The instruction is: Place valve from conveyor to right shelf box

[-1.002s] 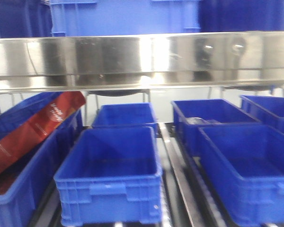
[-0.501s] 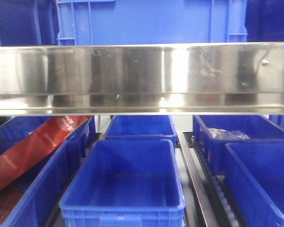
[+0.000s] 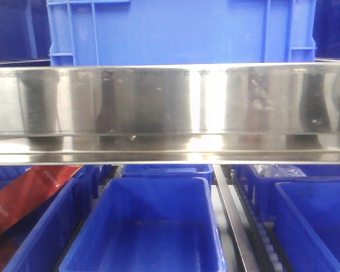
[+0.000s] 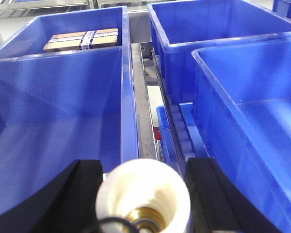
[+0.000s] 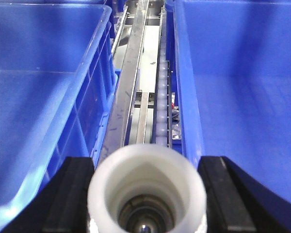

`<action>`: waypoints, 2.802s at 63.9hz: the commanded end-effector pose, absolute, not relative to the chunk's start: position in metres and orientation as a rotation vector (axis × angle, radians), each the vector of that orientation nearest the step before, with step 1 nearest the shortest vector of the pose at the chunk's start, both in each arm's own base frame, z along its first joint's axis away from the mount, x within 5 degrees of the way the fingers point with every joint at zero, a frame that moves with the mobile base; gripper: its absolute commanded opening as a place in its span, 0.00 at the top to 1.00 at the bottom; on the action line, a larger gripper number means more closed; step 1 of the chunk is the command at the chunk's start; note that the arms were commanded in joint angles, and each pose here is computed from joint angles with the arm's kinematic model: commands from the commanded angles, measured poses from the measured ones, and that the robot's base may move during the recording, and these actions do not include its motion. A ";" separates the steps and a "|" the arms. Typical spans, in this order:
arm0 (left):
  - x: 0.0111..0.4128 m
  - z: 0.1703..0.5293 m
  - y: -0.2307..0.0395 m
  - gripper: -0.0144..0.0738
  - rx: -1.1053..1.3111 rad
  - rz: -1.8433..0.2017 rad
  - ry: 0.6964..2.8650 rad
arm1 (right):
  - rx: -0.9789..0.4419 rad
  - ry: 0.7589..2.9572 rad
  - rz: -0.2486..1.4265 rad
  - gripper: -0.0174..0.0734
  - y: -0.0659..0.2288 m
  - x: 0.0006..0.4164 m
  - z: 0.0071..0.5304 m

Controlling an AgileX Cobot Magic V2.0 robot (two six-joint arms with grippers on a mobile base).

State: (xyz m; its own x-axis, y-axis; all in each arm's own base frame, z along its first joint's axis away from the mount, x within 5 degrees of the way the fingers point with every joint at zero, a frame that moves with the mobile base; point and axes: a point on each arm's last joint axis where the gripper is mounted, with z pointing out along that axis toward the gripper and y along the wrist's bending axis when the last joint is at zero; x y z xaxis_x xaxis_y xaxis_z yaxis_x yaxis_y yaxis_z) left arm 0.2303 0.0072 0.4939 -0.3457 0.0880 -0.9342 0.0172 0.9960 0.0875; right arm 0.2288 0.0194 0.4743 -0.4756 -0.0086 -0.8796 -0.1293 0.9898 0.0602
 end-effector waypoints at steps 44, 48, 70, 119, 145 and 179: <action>0.228 0.503 0.006 0.96 0.069 0.062 1.850 | -0.095 1.967 0.131 0.99 0.018 0.225 0.488; 0.228 0.503 0.006 0.96 0.069 0.062 1.850 | -0.095 1.967 0.131 0.99 0.018 0.225 0.488; 0.228 0.503 0.006 0.96 0.069 0.062 1.850 | -0.092 1.949 0.130 0.99 0.018 0.226 0.489; 0.251 0.537 -0.035 0.96 0.220 -0.073 1.721 | -0.238 1.775 0.233 0.99 0.052 0.236 0.537; 0.338 0.497 -0.157 0.96 0.514 -0.286 1.803 | -0.423 1.859 0.365 0.99 0.130 0.311 0.507; 0.400 0.398 -0.190 0.84 0.579 -0.312 2.107 | -0.468 2.194 0.415 0.93 0.163 0.384 0.406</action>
State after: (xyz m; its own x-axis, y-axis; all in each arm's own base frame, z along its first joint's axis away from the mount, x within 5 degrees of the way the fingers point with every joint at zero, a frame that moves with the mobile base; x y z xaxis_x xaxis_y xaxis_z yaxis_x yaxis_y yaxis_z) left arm 0.4025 -0.1879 0.3870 -0.5150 0.3215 -0.7946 0.5090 0.8606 0.0183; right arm 0.3839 0.1625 0.3963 -0.6200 -0.2100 -0.7560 -0.4574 0.8796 0.1308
